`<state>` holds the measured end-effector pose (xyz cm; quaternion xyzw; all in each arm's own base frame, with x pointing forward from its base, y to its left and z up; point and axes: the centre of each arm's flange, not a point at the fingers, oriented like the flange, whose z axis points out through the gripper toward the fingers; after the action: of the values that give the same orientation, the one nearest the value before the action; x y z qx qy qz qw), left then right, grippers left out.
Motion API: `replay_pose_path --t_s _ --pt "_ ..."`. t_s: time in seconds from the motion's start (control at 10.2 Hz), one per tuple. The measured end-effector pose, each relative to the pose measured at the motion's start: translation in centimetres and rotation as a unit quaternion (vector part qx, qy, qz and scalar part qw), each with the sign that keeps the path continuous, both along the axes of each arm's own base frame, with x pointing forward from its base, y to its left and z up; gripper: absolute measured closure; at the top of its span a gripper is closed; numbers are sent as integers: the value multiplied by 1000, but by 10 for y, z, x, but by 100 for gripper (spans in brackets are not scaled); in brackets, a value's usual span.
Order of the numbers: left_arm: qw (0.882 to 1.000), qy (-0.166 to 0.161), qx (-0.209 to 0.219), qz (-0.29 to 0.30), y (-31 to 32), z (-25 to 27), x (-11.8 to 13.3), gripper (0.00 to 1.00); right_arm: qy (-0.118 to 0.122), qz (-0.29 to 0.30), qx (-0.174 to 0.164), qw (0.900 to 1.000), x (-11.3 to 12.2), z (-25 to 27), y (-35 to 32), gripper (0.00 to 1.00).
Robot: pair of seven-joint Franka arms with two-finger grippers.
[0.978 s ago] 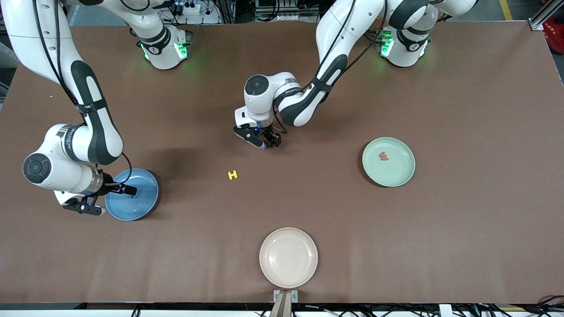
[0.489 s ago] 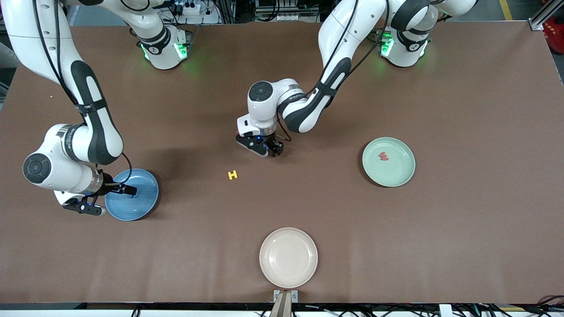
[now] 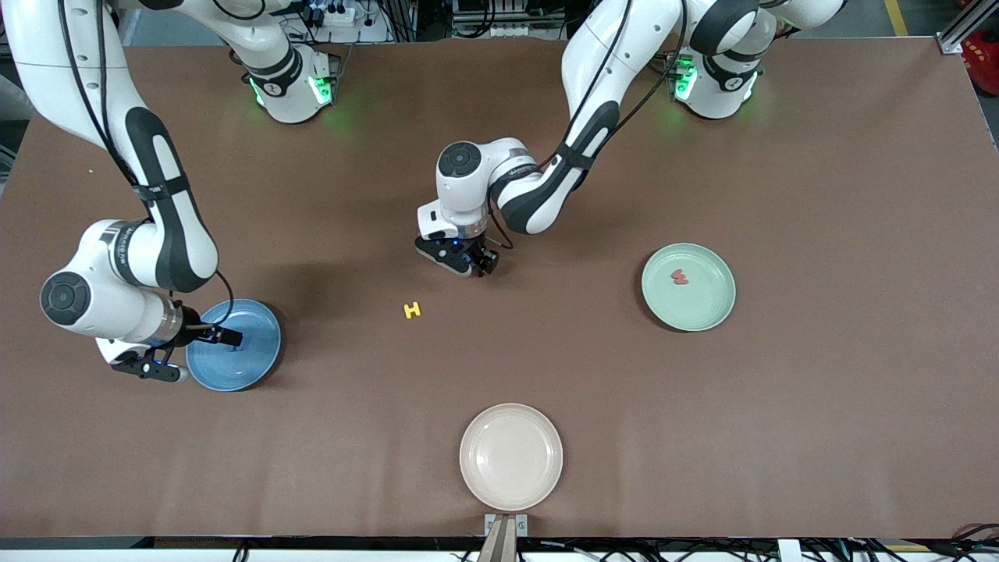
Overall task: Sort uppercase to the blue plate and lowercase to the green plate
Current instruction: 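Grasp the blue lowercase e with the left gripper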
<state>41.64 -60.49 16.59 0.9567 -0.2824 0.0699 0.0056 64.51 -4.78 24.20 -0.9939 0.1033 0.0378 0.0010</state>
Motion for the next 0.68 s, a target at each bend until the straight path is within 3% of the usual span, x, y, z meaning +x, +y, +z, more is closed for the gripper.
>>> replay_pose_path --t_s 0.2,0.49,0.68 --pt "1000 -1 0 -1 -1 1 -1 34 0 0 0 1000 0 0 0 0" --pt "1000 -3 -1 -1 -3 3 -1 50 0 0 0 1000 0 0 0 0" --pt "1000 -3 0 -1 -3 3 0 53 0 0 0 1000 0 0 0 0"
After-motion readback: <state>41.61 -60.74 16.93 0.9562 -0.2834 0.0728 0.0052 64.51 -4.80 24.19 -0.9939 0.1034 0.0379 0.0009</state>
